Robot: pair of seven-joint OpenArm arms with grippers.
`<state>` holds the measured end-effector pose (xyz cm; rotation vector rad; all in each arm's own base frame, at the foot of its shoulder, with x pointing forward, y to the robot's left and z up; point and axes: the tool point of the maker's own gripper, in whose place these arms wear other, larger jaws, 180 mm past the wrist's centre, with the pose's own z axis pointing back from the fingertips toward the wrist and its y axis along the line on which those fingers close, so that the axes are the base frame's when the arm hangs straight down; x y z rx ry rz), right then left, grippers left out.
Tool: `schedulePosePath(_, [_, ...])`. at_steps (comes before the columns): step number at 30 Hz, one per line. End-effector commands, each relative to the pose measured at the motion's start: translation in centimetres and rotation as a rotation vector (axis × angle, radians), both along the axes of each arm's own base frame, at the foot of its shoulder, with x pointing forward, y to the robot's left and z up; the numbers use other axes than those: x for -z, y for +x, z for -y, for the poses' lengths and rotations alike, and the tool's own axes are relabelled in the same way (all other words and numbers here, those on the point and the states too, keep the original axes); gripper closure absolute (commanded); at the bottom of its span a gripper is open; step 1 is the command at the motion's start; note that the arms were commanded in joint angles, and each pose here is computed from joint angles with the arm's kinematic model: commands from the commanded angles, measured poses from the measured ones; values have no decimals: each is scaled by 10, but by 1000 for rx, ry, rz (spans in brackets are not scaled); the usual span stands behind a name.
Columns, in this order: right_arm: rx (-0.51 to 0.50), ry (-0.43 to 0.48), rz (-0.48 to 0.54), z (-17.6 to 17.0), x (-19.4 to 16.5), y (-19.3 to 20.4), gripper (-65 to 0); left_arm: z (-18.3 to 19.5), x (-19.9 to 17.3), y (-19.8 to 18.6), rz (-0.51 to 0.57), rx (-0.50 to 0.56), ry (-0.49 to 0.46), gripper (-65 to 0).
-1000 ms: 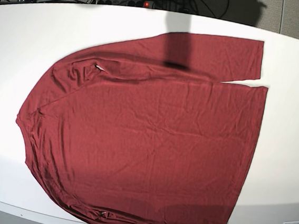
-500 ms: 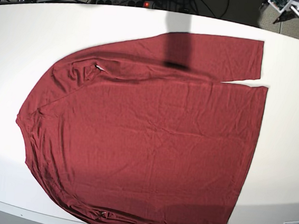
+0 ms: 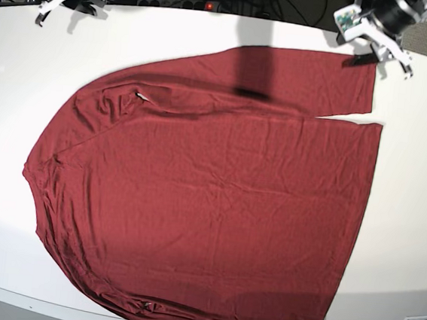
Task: Fold the T-shirt properly
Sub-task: 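Move both grippers down to the shirt's shoulder corners and grasp them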
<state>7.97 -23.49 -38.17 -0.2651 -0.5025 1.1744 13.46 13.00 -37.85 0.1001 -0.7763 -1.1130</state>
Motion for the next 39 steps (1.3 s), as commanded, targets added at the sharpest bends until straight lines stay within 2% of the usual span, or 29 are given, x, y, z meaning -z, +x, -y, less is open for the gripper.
schedulePosePath(1, [-6, 6, 18, -2, -5, 3, -142, -2, 3, 2, 1, -3, 2, -263])
schedulePosePath(10, [5, 5, 33, -1, -6, 6, -142, -42, 59, -2, -127, 18, 117, -270])
schedulePosePath(17, [27, 3, 65, 1, -9, 11, -142, -55, 78, -4, -172, -1, 132, -250])
schedulePosePath(21, [27, 3, 65, 1, -9, 11, -142, -61, 83, -5, -192, -16, 149, -156])
schedulePosePath(24, [27, 3, 65, 1, -9, 11, -142, -70, 86, -9, -216, -38, 191, -27])
schedulePosePath(25, [27, 3, 65, 1, -9, 11, -142, -72, 87, -11, -228, -50, 199, 0])
schedulePosePath(26, [27, 3, 65, 1, -9, 11, -142, -74, 88, -12, -240, -65, 203, 0])
schedulePosePath(29, [26, 3, 66, 1, -9, 11, -141, -79, 92, -19, -292, -134, 192, 0])
schedulePosePath(32, [24, 6, 71, 1, -10, 12, -142, -72, 92, -22, -325, -182, 119, 0])
schedulePosePath(35, [15, 3, 99, 0, -12, 23, -144, -55, 89, -26, -310, -127, 41, 0])
schedulePosePath(38, [-36, 5, 74, -4, -9, 32, -251, -47, 88, -34, -301, -93, 10, 0])
schedulePosePath(39, [-54, 4, 59, -5, -7, 34, -265, -45, 88, -36, -298, -89, -3, 0])
